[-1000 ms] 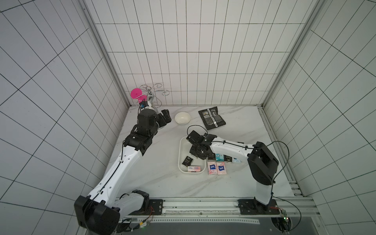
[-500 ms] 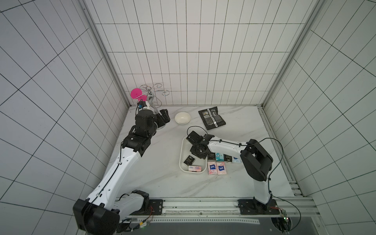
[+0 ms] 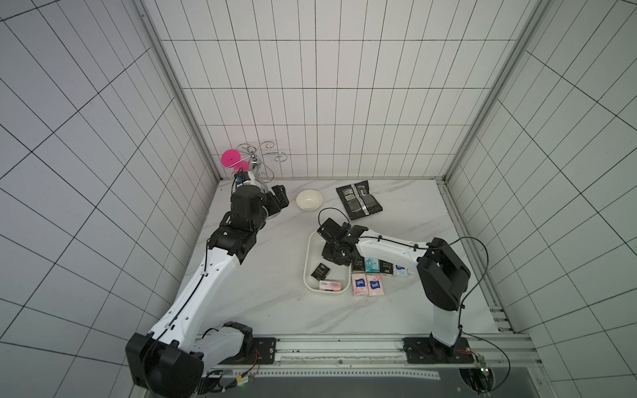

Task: Take the pocket tissues out of the storage box
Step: Pick up the pocket tissues from the storage box, then place the pocket tissues at the center of the board.

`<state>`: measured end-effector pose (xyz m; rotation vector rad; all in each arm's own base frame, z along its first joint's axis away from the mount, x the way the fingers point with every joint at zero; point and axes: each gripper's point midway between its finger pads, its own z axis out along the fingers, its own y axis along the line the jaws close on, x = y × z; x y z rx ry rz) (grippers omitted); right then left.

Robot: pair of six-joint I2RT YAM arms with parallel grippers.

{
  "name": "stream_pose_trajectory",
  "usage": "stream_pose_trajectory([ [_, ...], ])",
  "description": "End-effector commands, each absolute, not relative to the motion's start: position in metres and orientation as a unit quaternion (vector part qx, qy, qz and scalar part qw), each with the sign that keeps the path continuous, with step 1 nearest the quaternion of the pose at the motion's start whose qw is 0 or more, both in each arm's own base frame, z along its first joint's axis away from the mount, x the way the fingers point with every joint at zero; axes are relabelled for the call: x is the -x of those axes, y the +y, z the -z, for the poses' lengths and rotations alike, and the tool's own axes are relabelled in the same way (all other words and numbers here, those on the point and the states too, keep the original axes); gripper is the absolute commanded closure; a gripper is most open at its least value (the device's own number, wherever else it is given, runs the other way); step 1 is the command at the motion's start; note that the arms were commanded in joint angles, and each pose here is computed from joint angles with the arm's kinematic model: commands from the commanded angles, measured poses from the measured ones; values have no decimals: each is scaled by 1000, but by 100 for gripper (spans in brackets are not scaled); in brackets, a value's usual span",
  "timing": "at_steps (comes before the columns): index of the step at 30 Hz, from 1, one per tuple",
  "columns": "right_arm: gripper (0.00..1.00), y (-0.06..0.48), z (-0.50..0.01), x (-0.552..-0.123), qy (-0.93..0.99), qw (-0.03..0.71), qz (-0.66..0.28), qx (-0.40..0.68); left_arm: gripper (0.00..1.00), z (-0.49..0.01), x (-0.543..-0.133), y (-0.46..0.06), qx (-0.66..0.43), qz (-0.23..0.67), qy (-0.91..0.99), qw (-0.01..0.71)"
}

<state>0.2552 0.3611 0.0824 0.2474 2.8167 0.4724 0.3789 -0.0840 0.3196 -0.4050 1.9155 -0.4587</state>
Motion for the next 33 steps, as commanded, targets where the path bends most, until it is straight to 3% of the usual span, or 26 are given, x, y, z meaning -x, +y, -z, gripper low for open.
stream_pose_trajectory([
  [1,86,351,-123,-245,969,153,-190,-31,1,-327,-382,-83,172,196,798,544],
  [8,87,296,-142,-218,970,132,-203,9,1,-333,-382,-83,170,195,796,547],
  [17,86,180,-106,-168,983,81,-159,-48,1,-340,-382,-85,167,192,794,552],
  [25,85,140,-67,-138,991,46,-111,-55,1,-343,-383,-94,158,191,795,553],
  [33,85,124,-57,-137,995,46,-76,-46,1,-343,-384,-97,153,183,798,554],
])
